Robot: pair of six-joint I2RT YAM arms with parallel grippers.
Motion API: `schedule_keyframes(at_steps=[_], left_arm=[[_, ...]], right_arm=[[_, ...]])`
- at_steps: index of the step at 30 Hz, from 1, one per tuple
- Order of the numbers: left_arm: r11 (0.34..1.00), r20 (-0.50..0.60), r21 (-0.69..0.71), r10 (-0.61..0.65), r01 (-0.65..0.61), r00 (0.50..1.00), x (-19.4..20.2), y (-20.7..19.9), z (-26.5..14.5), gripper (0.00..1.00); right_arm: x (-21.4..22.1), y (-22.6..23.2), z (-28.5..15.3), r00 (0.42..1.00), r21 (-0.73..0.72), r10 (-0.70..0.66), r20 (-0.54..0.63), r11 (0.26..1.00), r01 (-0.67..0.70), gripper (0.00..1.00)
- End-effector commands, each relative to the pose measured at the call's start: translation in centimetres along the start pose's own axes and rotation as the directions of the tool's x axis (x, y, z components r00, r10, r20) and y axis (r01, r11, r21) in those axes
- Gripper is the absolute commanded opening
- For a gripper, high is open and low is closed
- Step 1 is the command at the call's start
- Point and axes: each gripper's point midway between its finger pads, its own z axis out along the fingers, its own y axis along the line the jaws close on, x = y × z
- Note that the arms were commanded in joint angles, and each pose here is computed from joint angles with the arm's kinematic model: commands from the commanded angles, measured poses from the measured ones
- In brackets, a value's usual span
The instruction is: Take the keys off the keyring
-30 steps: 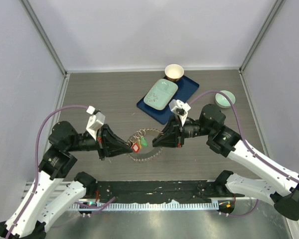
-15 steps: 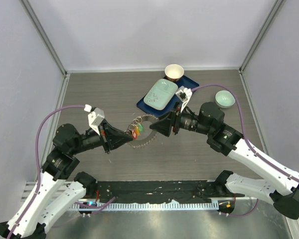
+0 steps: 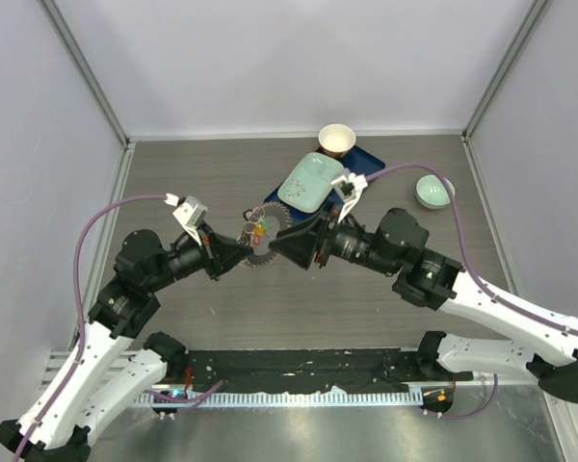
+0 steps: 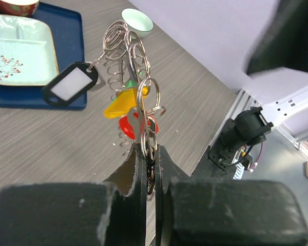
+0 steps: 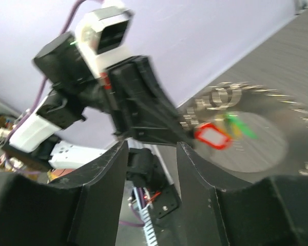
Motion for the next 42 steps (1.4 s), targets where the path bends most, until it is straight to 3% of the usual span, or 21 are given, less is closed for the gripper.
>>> schedule_keyframes(at_steps=[1,15,25,34,38,42], left_arm=[[0.999,0.079,-0.013,0.043,-0.043,0.996,-2.4,-0.3,-0.3,0.0],[0.999,0.135,0.047,0.006,-0.012,0.991,-3.7,-2.0,-0.9,0.0],[0.997,0.151,0.078,-0.01,-0.002,0.989,-4.3,-2.9,-1.3,0.0],[0.998,0.152,0.069,-0.013,0.003,0.988,-3.9,-2.8,-1.7,0.0],[0.997,0.145,0.071,-0.009,-0.001,0.989,-3.9,-2.9,-1.7,0.0],[0.997,0.142,0.072,-0.011,0.0,0.99,-3.9,-2.9,-1.7,0.0]], right_arm=[[-1.5,4.0,1.5,0.995,-0.061,-0.057,0.078,0.996,0.062,0.48],[1.4,2.2,4.9,0.982,0.012,-0.177,0.065,0.984,0.177,0.44],[2.0,1.1,6.5,0.938,0.105,-0.342,0.056,0.936,0.335,0.46],[2.1,0.5,5.1,0.91,0.172,-0.407,0.079,0.905,0.39,0.4],[1.2,1.4,3.7,0.901,0.133,-0.416,0.124,0.907,0.4,0.41],[1.1,1.6,3.9,0.893,0.128,-0.435,0.114,0.898,0.421,0.35]])
